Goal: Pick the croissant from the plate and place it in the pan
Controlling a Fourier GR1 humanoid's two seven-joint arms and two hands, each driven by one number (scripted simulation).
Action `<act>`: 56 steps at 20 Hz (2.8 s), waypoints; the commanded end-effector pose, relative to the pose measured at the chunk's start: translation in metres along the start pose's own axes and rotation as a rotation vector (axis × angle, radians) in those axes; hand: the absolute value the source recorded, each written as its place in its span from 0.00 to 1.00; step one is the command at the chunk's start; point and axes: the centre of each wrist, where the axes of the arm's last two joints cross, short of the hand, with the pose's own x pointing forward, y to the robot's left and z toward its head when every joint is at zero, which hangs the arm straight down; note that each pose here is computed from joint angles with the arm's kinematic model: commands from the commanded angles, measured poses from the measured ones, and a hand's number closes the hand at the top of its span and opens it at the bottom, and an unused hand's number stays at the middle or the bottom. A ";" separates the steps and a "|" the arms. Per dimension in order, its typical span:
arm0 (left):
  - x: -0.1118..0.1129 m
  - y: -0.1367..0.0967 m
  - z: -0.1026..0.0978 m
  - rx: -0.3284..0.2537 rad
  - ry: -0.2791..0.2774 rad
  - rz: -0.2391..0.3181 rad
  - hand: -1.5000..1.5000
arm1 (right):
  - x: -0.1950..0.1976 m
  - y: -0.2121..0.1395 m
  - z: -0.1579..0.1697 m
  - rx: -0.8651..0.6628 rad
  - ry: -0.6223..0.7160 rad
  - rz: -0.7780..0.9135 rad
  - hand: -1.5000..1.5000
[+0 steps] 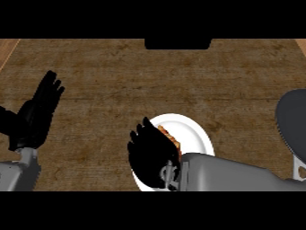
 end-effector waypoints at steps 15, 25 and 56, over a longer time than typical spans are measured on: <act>0.000 -0.002 -0.011 0.010 -0.015 -0.002 0.50 | 0.028 0.024 -0.049 0.035 0.116 0.046 0.00; 0.015 0.000 -0.005 -0.003 -0.018 -0.003 0.50 | 0.008 0.040 -0.075 0.091 0.104 0.030 0.00; -0.008 0.001 -0.004 0.006 -0.003 0.005 0.50 | 0.022 0.107 -0.121 0.024 -0.065 -0.062 1.00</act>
